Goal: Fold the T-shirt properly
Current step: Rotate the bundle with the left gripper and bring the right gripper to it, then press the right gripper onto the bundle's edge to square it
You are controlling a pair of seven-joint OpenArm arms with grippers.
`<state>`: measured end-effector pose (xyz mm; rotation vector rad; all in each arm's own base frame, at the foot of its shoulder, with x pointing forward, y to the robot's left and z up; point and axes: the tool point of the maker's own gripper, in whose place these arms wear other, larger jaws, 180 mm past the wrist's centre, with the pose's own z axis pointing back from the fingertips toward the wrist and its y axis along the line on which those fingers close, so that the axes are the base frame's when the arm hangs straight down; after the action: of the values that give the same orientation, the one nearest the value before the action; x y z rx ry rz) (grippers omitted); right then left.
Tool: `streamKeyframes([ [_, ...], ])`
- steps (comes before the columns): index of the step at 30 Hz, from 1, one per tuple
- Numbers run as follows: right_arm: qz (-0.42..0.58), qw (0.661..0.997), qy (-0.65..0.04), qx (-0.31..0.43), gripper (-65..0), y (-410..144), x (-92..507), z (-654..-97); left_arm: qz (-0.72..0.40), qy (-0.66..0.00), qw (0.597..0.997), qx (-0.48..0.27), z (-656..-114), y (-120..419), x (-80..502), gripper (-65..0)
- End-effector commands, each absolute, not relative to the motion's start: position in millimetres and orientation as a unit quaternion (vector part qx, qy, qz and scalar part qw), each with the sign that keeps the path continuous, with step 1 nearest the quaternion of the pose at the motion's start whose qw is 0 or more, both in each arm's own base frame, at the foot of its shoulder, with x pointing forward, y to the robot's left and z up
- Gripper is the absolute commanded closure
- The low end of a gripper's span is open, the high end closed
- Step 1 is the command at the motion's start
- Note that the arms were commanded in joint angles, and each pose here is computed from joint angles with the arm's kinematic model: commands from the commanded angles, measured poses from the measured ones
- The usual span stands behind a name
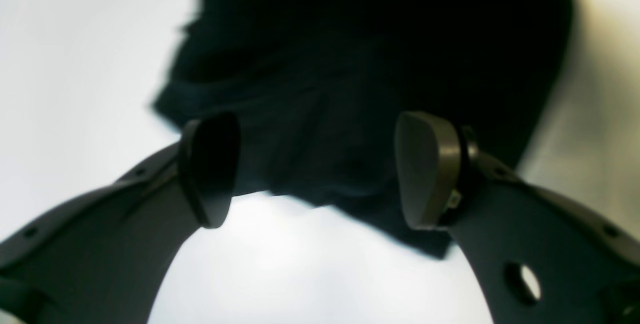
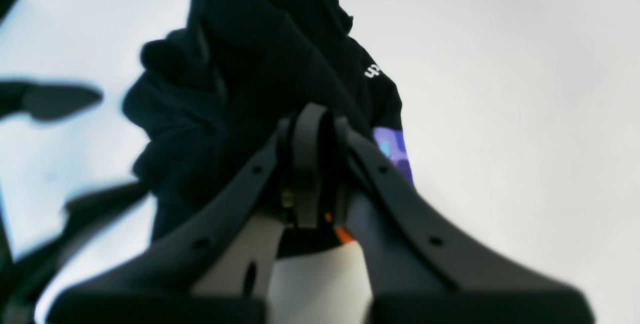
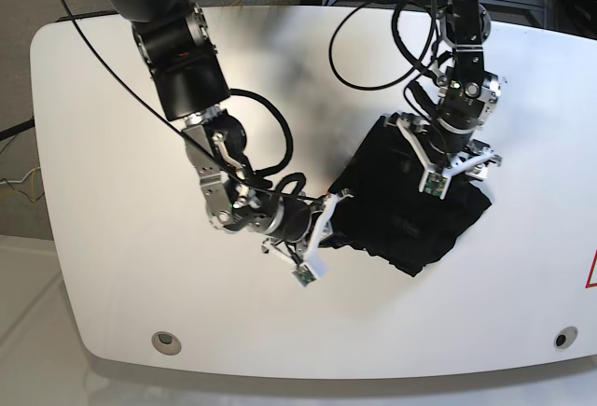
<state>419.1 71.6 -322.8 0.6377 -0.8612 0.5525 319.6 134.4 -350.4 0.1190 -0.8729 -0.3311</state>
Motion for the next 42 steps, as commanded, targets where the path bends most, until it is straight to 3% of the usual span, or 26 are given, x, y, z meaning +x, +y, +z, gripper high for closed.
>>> streamKeyframes([
  [1,0.277,0.8,-0.437,0.304,-2.9,91.1,431.2,-293.7,-0.148,-0.442,0.884,0.046,-340.7,125.1,324.0,-44.2],
  [12,0.348,0.796,-0.404,0.286,-2.8,134.6,416.2,-321.0,-0.126,-0.432,0.893,0.009,-351.7,99.5,316.4,-44.2],
  [30,0.316,0.824,-0.361,0.303,-2.8,126.7,403.5,-380.2,-0.128,-0.388,0.912,-0.028,-412.7,84.6,305.2,-44.2],
  [42,0.303,0.831,-0.358,0.3,-2.4,110.5,382.9,-397.0,-0.136,-0.4,0.906,-0.018,-411.5,94.0,309.0,-44.2],
])
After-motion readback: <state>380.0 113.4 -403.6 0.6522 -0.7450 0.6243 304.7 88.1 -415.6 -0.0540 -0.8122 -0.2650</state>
